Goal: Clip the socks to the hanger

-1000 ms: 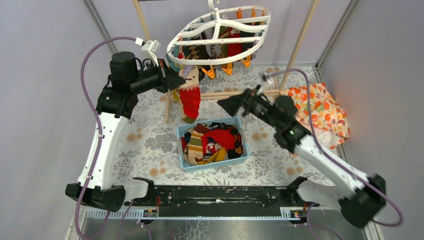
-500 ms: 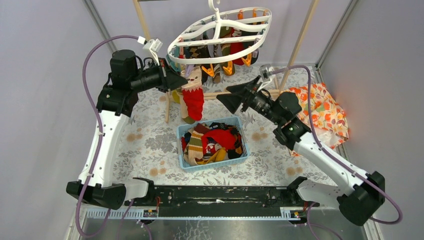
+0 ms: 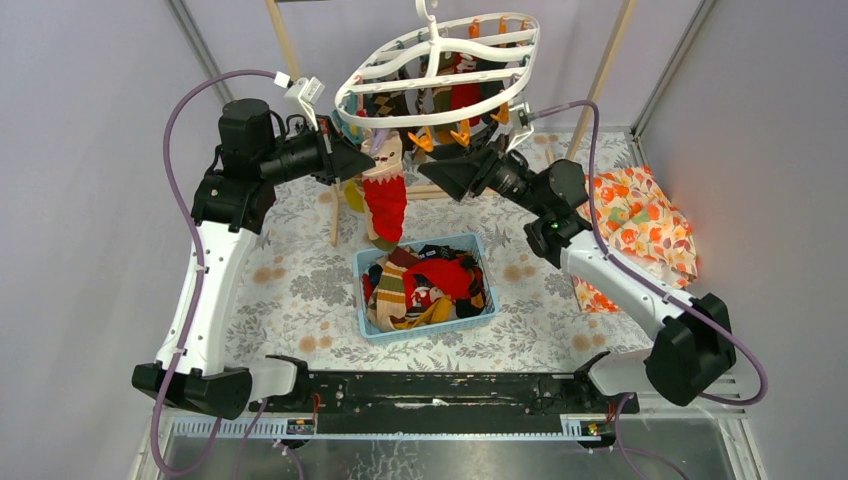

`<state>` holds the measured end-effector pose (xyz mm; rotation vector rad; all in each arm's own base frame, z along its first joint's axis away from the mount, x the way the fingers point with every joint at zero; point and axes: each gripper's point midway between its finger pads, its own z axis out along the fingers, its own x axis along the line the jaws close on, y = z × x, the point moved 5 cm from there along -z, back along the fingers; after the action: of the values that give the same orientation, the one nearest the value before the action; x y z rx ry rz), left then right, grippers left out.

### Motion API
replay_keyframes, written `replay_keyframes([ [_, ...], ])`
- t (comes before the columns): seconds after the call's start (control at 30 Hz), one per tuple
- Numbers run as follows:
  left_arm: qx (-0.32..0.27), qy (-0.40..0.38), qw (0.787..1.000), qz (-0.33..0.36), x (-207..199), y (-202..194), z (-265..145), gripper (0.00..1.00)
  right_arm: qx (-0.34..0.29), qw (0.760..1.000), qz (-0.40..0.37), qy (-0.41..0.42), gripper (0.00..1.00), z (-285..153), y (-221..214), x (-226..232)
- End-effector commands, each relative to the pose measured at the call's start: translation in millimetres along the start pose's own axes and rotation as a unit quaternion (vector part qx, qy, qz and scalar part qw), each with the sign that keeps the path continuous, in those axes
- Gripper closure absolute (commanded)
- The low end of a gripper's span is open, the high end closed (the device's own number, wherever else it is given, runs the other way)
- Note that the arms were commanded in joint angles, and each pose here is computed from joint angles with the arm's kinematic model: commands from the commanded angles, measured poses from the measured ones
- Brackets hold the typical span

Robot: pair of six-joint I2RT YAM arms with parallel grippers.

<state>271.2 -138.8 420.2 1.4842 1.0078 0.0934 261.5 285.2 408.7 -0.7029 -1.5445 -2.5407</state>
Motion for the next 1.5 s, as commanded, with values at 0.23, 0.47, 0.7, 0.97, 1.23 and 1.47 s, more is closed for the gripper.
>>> replay_keyframes([
  [0.23,-0.018,-0.013,1.0,0.021,-10,12,-7,1.0,-0.053,0.989,0.019,0.135,0.32,1,41,33],
  [0.47,-0.021,-0.014,0.999,0.024,-13,12,-9,1.0,-0.053,0.989,0.038,0.133,0.35,6,35,24],
  [0.7,-0.021,-0.017,0.999,0.026,-15,13,-11,1.0,-0.064,0.99,0.042,0.116,0.36,12,28,16],
  [0.97,-0.023,-0.011,0.999,0.03,-15,13,-13,1.0,-0.096,0.988,0.043,0.109,0.62,15,33,16],
  [1.23,-0.024,-0.005,0.999,0.027,-14,13,-13,0.93,-0.094,0.99,0.046,0.096,0.81,18,23,19],
  [1.47,-0.029,0.027,0.999,0.03,-11,15,-19,0.5,-0.114,0.992,-0.013,-0.047,1.0,24,13,7],
])
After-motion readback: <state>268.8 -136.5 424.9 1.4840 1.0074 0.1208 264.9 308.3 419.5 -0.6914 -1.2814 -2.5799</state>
